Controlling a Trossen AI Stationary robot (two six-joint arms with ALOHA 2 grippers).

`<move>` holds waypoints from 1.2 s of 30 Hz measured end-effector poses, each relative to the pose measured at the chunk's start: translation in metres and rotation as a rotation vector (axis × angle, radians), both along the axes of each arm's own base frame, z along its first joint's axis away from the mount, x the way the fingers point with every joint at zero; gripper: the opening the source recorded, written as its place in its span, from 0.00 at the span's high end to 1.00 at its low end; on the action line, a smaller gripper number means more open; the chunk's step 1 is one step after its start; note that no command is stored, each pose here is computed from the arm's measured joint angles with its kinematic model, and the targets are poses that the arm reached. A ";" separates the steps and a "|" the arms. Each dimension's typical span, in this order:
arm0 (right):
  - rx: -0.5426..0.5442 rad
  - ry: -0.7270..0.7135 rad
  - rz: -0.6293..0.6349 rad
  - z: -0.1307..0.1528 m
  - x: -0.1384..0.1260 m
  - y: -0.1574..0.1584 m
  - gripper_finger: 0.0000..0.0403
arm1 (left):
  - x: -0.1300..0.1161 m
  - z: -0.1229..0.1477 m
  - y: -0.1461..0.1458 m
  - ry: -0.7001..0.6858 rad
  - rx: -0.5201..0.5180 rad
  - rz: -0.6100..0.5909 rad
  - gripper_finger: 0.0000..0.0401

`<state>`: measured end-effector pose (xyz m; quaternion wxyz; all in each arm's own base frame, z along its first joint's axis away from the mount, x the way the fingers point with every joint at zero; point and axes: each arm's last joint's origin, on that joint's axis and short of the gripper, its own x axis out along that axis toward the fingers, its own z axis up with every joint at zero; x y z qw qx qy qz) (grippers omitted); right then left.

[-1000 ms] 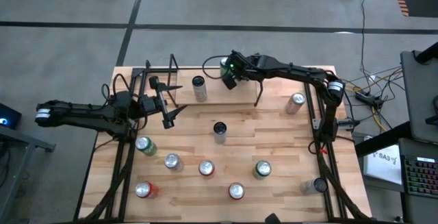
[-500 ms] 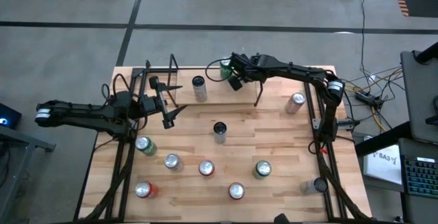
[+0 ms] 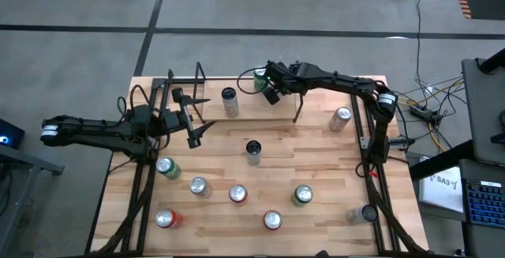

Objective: Sort soda cans
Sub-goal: Put the middle red silver soda can on the shelf

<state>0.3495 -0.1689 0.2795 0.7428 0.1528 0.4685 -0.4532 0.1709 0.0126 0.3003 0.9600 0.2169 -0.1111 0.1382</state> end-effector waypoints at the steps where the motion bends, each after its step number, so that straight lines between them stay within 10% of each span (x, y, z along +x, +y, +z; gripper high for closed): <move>1: 0.004 -0.006 0.018 0.002 0.001 0.006 0.98 | 0.000 0.000 0.000 0.000 0.000 0.000 0.24; 22: -0.084 -0.210 0.693 0.078 -0.053 0.178 0.98 | 0.016 -0.004 -0.020 -0.067 -0.354 -0.365 0.24; 36: -0.210 -0.327 0.648 0.047 -0.083 0.181 0.98 | 0.050 -0.006 -0.053 -0.094 -0.471 -0.454 0.24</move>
